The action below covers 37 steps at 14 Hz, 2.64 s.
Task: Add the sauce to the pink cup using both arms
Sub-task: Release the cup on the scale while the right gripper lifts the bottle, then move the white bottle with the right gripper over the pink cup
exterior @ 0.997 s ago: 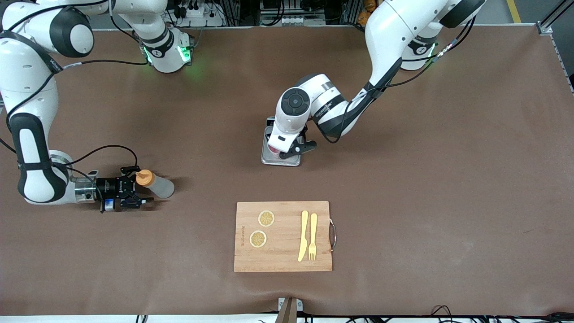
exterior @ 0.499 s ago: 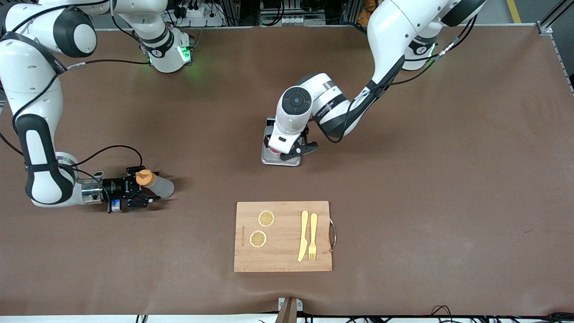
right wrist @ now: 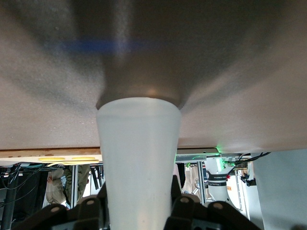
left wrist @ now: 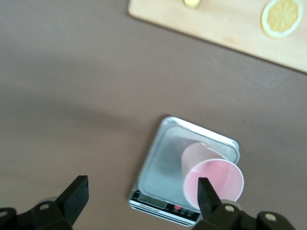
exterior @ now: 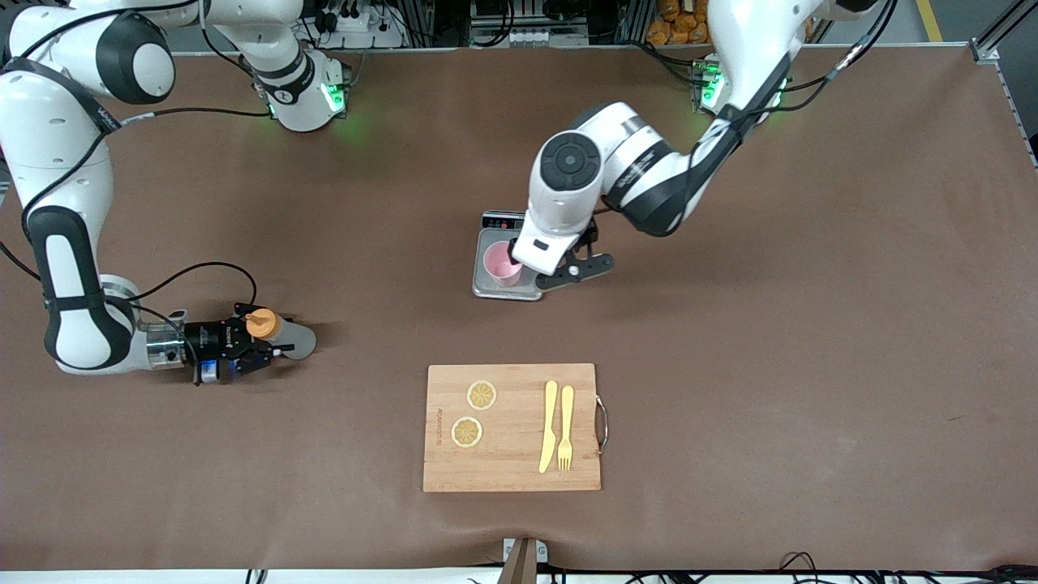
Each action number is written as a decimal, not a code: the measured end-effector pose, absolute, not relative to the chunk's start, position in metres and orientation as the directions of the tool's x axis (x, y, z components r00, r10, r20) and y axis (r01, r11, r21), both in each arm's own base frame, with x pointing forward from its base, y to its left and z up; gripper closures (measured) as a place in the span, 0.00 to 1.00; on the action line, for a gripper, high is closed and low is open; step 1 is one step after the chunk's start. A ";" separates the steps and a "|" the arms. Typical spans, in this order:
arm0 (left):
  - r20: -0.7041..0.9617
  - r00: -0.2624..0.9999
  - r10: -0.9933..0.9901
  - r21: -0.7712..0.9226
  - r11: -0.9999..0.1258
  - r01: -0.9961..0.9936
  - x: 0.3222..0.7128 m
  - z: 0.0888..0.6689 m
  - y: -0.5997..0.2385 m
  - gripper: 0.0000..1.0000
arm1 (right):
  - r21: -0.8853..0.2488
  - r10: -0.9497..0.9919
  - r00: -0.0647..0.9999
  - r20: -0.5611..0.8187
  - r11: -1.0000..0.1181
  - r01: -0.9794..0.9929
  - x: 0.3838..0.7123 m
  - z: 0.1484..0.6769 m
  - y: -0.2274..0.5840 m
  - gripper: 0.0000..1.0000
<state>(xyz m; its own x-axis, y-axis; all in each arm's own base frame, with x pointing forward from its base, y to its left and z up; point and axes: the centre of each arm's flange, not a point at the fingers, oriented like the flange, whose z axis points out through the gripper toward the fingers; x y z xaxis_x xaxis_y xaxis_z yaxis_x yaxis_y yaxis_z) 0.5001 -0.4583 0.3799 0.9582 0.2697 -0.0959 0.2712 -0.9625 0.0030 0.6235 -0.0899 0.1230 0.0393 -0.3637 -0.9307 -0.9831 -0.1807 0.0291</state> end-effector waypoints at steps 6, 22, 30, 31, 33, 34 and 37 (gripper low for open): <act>-0.088 0.976 0.198 -0.051 -0.980 0.194 0.543 0.433 -0.365 0.00 | 0.101 -0.416 -0.022 -0.909 -0.170 -0.980 0.645 0.145 -0.081 0.56; -0.061 0.992 -0.111 -0.064 -0.991 -0.115 0.557 0.541 -0.151 0.00 | 0.312 -0.728 -0.008 -0.686 -0.284 -0.906 0.680 0.261 0.064 0.56; -0.009 0.974 -0.226 -0.066 -0.972 -0.226 0.541 0.579 -0.114 0.00 | 0.450 -0.884 -0.012 -0.467 -0.226 -0.864 0.668 0.279 0.165 0.56; -0.001 0.973 -0.232 -0.066 -0.971 -0.231 0.539 0.584 -0.108 0.00 | 0.453 -0.895 -0.003 -0.446 -0.223 -0.863 0.665 0.284 0.181 0.56; -0.018 0.974 -0.228 -0.064 -0.971 -0.228 0.532 0.591 -0.105 0.00 | 0.454 -0.910 0.023 -0.413 -0.228 -0.861 0.658 0.298 0.205 0.56; -0.042 0.973 -0.227 -0.063 -0.971 -0.229 0.528 0.592 -0.104 0.00 | 0.465 -0.919 0.036 -0.393 -0.233 -0.854 0.653 0.304 0.215 0.56; -0.078 0.973 -0.216 -0.018 -0.976 -0.218 0.517 0.604 -0.106 0.00 | 0.510 -0.945 0.100 -0.311 -0.255 -0.821 0.629 0.312 0.257 0.56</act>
